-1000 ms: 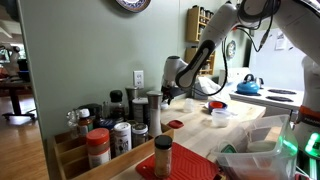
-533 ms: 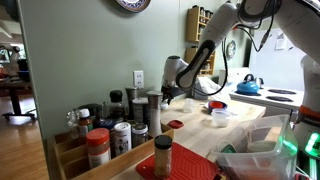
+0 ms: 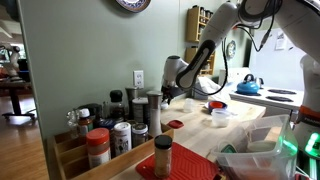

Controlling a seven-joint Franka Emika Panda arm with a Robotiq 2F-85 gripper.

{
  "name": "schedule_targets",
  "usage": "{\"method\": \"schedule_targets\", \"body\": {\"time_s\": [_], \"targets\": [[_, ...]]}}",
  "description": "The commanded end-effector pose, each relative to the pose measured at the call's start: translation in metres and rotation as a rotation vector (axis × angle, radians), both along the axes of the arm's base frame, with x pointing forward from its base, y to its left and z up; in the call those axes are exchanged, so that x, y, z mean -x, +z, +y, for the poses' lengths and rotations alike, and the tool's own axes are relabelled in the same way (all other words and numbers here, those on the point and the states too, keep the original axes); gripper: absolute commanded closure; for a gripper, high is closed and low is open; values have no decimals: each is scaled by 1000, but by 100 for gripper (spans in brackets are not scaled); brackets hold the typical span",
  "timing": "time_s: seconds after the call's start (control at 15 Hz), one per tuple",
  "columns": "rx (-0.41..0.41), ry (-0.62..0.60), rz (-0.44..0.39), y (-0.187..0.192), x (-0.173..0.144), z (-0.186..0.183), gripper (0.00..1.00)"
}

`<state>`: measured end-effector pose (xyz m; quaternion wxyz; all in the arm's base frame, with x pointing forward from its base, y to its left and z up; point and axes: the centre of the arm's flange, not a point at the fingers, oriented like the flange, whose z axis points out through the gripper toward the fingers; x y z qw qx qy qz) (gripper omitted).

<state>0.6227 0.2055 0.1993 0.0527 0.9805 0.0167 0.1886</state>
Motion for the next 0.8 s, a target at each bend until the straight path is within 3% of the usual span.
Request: {"method": "schedule_targets", "body": {"time_s": [0.0,0.2,0.53,0.73], "targets": [[5,17,-9,3,8,-4,32],[30,38,-7,18,19,-5,33],[94,93,22,43,44,-19,44],[138,125,57,50,61,-28,44]]}}
